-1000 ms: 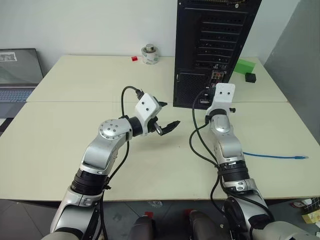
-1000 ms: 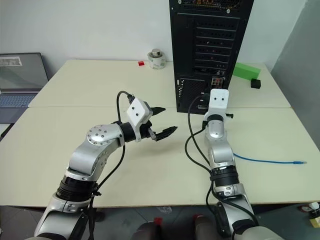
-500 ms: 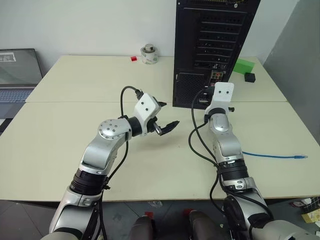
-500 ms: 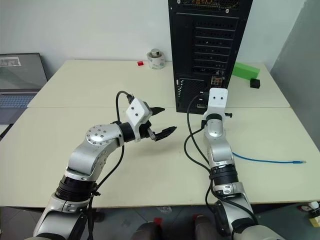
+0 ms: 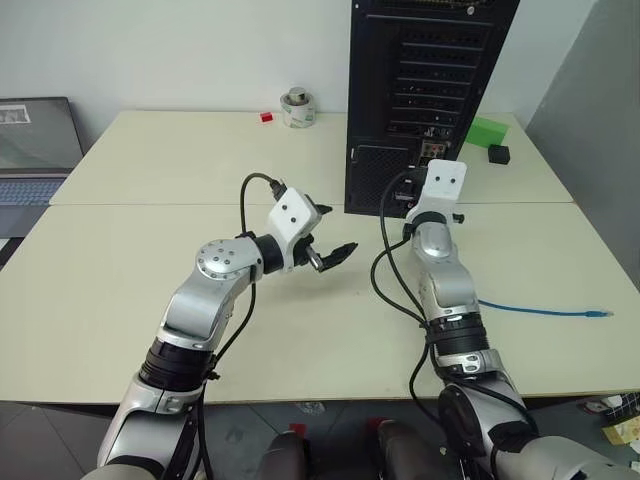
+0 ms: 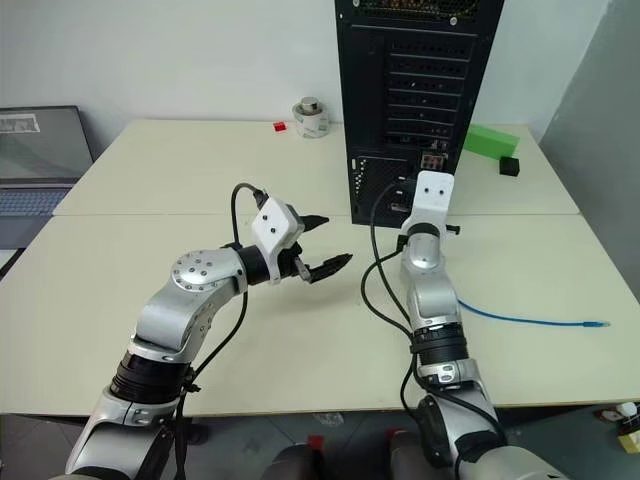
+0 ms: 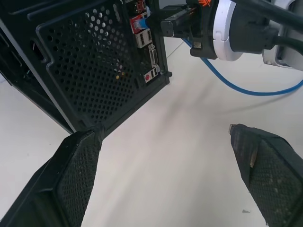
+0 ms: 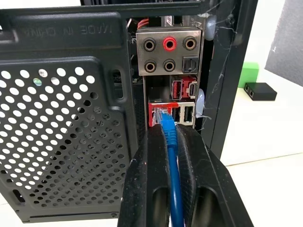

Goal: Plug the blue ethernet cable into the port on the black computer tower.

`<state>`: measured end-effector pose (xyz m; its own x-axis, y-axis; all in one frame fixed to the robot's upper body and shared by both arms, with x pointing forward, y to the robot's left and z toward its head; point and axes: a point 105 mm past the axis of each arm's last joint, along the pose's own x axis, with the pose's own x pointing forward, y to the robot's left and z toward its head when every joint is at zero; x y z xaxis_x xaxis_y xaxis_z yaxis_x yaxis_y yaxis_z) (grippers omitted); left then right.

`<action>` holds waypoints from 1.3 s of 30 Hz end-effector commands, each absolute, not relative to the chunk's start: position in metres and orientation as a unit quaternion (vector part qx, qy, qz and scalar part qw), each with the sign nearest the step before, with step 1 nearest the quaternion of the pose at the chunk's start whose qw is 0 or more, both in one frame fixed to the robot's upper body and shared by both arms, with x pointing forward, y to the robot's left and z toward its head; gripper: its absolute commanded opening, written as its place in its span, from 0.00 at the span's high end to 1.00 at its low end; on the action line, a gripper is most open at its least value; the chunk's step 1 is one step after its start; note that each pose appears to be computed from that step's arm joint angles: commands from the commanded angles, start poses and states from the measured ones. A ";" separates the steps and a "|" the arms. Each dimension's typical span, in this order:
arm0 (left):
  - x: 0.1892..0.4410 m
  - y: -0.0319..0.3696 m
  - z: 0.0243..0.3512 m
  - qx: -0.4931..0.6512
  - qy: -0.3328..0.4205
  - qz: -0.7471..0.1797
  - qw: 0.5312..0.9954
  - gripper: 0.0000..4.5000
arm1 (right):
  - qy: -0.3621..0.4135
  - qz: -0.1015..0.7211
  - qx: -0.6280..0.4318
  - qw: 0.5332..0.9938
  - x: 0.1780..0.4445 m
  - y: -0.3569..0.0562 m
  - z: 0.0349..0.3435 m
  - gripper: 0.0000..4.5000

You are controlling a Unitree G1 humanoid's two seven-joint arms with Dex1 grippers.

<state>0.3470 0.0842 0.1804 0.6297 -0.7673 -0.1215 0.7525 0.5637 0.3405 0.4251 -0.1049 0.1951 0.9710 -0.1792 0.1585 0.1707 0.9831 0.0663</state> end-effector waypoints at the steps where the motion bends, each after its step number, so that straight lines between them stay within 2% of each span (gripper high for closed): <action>1: 0.349 0.091 0.192 0.196 -0.039 -0.397 0.896 0.01 | -0.129 -0.087 0.039 0.987 0.423 -0.094 0.223 1.00; 6: 0.357 0.098 0.198 0.196 -0.040 -0.360 0.911 0.01 | -0.137 -0.084 0.041 0.986 0.426 -0.085 0.227 1.00; 21: 0.358 0.101 0.203 0.183 -0.043 -0.350 0.918 0.01 | -0.148 -0.076 0.038 0.985 0.437 -0.073 0.233 1.00; 29: 0.359 0.101 0.201 0.183 -0.042 -0.351 0.917 0.01 | -0.140 -0.035 0.044 0.988 0.436 -0.068 0.220 1.00; 30: 0.360 0.101 0.201 0.185 -0.043 -0.350 0.917 0.00 | -0.140 -0.035 0.043 0.989 0.435 -0.070 0.218 0.85; 31: 0.361 0.101 0.201 0.187 -0.043 -0.349 0.917 0.00 | -0.139 -0.034 0.042 0.989 0.434 -0.071 0.216 0.84; 39: 0.366 0.103 0.200 0.191 -0.042 -0.344 0.918 0.00 | -0.142 -0.022 0.028 0.989 0.423 -0.076 0.210 0.45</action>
<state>0.3643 0.1025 0.1866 0.7527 -0.6509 -0.0987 0.6382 0.6847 0.3521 0.4309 -0.0775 0.1893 0.9763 -0.0705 0.2046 0.0583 0.9962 0.0653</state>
